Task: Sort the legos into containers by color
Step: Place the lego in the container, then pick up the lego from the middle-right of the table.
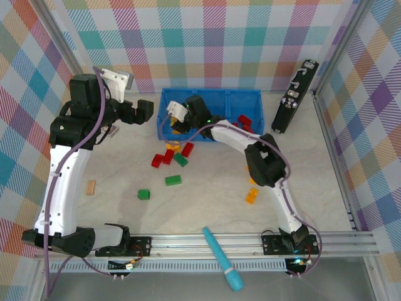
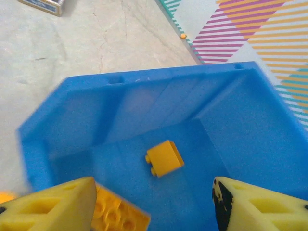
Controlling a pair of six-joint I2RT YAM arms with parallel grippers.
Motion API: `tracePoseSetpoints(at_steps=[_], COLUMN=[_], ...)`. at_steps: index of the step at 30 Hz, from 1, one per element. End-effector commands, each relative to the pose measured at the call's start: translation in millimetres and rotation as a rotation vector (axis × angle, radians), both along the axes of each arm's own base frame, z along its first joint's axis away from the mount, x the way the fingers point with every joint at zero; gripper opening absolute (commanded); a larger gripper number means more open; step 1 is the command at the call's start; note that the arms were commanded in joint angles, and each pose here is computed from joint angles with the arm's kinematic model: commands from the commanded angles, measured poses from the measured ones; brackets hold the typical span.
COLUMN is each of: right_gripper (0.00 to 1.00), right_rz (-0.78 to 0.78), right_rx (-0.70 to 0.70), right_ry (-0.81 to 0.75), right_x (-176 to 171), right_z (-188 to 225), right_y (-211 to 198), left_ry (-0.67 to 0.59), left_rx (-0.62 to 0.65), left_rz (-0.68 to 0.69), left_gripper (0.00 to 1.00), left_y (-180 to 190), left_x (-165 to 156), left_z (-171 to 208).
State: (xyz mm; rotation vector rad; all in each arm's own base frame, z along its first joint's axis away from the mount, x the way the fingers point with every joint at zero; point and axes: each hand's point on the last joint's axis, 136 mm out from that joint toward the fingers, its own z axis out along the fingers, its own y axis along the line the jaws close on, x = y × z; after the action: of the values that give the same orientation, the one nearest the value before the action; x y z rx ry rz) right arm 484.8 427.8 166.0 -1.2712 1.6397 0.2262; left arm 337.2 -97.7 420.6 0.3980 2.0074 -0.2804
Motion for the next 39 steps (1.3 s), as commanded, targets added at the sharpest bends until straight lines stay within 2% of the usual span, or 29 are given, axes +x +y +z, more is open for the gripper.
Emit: tracePoseSetpoints(at_steps=[1,3,8,11,13,16,20,25,30,35,39], right_gripper=[0.67,0.69,0.7,0.69,0.69,0.7,0.7,0.73,0.78,0.8,0.8], right_rz=[-0.03,-0.111,-0.502,-0.745,-0.888,-1.022,-1.21,-1.352,-1.389,-1.417,-1.471], right_rx=[0.082,0.053,-0.047,-0.074,-0.042,0.018,0.114,0.193,0.277,0.417,0.393], right_ry=[-0.016,0.05,0.241,0.394,0.506,0.66,0.815,0.946,1.029,1.108,1.09], right_x=[-33.7,-56.3,-98.6,-135.1,-161.3,-193.2,-215.5,-225.1,-218.7,-204.9,-199.4], right_z=[74.0,78.5,66.7,45.6,30.7,5.6,-18.4,-49.4,-70.3,-88.6,-98.4], right_y=[-28.8,-59.7,-158.3,-220.8,-259.2,-303.8,-355.6,-387.4,-387.9,-383.0,-391.0], left_ry=[-0.038,-0.042,-0.049,-0.05,-0.049,-0.048,-0.042,-0.038,-0.04,-0.043,-0.043], left_rx=[-0.008,-0.012,-0.035,-0.04,-0.047,-0.053,-0.056,-0.055,-0.051,-0.045,-0.039], left_rz=[-0.028,-0.031,-0.046,-0.047,-0.054,-0.057,-0.06,-0.057,-0.055,-0.052,-0.048], left_gripper=[1.0,1.0,1.0,1.0,1.0,1.0,1.0,1.0,1.0,1.0,1.0], left_y=[-4.2,-4.7,-7.7,-8.1,-9.7,-10.7,-11.5,-11.1,-10.5,-9.4,-8.4], left_x=[-15.2,-16.3,-20.4,-21.2,-21.4,-21.3,-20.7,-20.3,-20.2,-21.3,-20.9], left_z=[12.0,12.8,15.8,16.3,16.2,15.8,13.7,12.8,12.9,13.5,11.3])
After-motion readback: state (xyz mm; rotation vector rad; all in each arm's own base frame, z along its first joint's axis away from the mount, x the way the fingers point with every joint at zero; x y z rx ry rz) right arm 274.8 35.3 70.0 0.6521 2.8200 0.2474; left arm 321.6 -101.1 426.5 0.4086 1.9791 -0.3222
